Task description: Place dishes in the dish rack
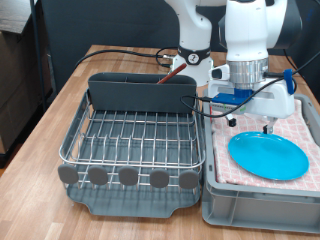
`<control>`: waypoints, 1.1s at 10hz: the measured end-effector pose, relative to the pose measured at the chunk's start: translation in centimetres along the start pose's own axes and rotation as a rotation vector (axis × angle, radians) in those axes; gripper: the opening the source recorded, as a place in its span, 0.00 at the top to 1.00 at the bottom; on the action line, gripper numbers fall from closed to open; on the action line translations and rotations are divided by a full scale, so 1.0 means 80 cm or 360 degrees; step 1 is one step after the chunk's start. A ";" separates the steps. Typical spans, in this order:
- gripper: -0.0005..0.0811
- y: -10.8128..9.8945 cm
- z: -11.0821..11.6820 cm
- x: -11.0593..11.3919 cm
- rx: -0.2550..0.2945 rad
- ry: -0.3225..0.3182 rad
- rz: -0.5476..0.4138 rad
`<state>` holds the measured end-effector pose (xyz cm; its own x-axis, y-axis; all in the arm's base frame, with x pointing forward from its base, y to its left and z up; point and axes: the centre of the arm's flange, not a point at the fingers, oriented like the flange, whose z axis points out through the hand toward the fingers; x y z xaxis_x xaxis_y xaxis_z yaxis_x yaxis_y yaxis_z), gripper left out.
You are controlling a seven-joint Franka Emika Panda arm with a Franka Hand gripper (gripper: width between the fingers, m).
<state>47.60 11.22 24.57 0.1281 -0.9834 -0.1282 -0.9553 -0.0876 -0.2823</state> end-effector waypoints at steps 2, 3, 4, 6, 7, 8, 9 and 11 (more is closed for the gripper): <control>0.01 0.003 0.006 0.001 0.0018 -0.0020 -0.0010; 0.01 0.004 0.009 0.003 0.0017 -0.0026 -0.0017; 0.01 0.005 0.011 0.004 0.0020 -0.0030 -0.0018; 0.01 0.007 0.017 0.006 0.0034 -0.0035 -0.0015; 0.01 0.009 0.019 0.005 0.0042 -0.0044 -0.0011; 0.01 0.008 0.020 0.004 0.0059 -0.0047 -0.0020; 0.01 0.008 0.021 0.003 0.0079 -0.0045 -0.0029; 0.15 0.007 0.021 0.001 0.0095 -0.0043 -0.0033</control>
<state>47.51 11.34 22.81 0.1557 -0.9768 -0.1468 -0.9349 -0.0978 -0.3412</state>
